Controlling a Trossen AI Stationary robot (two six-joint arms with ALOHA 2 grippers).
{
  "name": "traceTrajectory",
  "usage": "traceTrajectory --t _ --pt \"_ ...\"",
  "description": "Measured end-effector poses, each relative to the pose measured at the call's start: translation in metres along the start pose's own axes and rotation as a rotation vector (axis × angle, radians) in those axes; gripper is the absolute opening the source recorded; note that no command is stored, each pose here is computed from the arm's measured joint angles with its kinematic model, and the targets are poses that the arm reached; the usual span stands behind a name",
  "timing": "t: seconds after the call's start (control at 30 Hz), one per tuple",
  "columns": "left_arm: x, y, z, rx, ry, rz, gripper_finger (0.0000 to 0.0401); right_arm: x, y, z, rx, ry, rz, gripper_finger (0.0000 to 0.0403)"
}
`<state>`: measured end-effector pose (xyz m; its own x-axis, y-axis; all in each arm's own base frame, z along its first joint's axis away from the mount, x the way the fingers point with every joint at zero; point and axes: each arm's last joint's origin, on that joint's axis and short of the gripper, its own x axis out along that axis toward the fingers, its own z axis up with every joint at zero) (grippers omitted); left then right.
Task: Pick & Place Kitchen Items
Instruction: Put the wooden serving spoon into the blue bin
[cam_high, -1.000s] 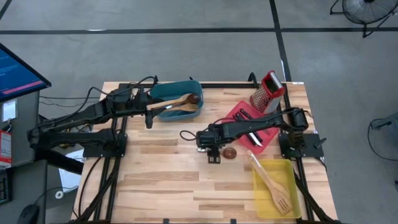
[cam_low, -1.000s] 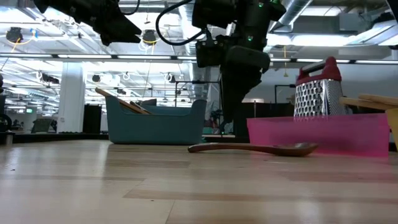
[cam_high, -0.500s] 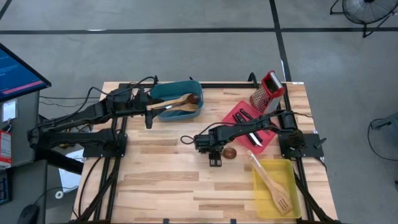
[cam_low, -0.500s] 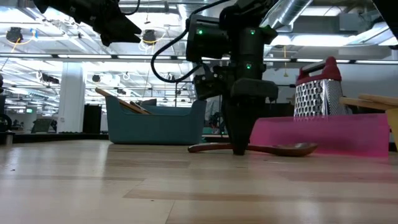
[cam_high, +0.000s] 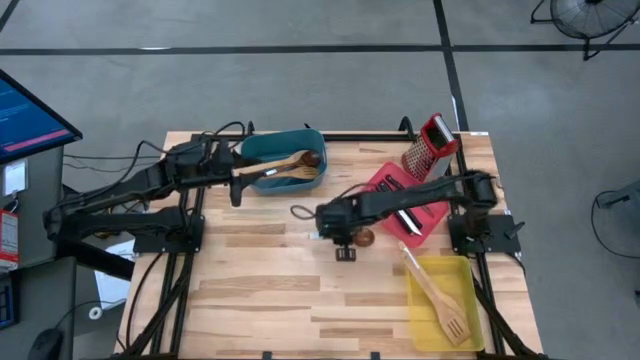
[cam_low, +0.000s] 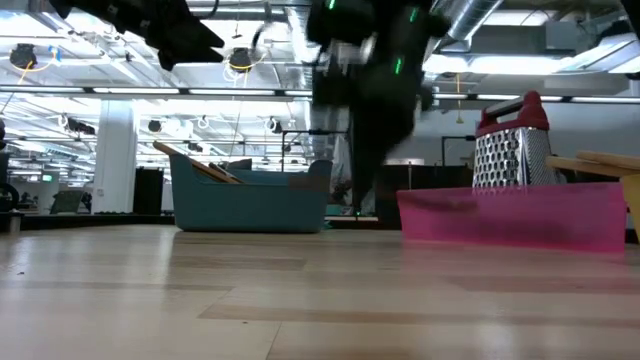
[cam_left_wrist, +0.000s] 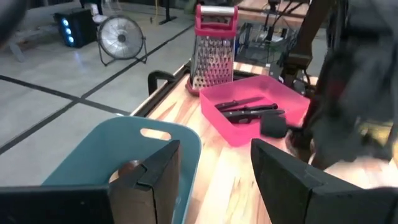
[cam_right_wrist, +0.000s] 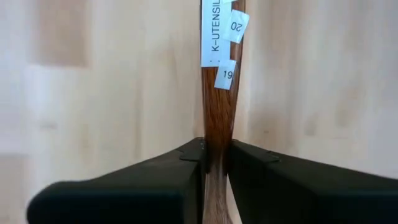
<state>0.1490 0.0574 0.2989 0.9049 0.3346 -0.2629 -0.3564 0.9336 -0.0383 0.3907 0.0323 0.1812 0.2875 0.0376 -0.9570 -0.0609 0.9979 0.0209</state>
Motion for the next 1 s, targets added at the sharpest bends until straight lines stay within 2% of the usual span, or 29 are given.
traceTrajectory --t 0.17,0.37,0.57,0.7,0.83,1.0 --pt "-0.006 0.000 0.003 -0.003 -0.031 -0.001 0.0176 -0.074 0.000 0.004 -0.022 -0.243 0.009 0.0044" --pt "-0.013 0.000 0.005 -0.005 -0.062 -0.002 0.0176 -0.177 0.011 -0.004 -0.147 -0.671 0.025 0.0044" --pt "-0.015 0.000 0.006 -0.006 -0.073 -0.003 0.0176 -0.261 0.030 -0.024 -0.375 -1.106 0.202 0.0044" --pt "-0.015 0.000 0.006 -0.003 -0.072 -0.003 0.0176 -0.293 0.046 -0.038 -0.504 -1.277 0.285 0.0044" --pt "-0.015 0.000 0.006 0.001 -0.072 -0.003 0.0176 -0.311 0.062 -0.047 -0.628 -1.408 0.352 0.0044" --pt "-0.015 0.000 0.006 0.001 -0.072 -0.003 0.0176 -0.318 0.072 -0.049 -0.675 -1.479 0.372 0.0051"
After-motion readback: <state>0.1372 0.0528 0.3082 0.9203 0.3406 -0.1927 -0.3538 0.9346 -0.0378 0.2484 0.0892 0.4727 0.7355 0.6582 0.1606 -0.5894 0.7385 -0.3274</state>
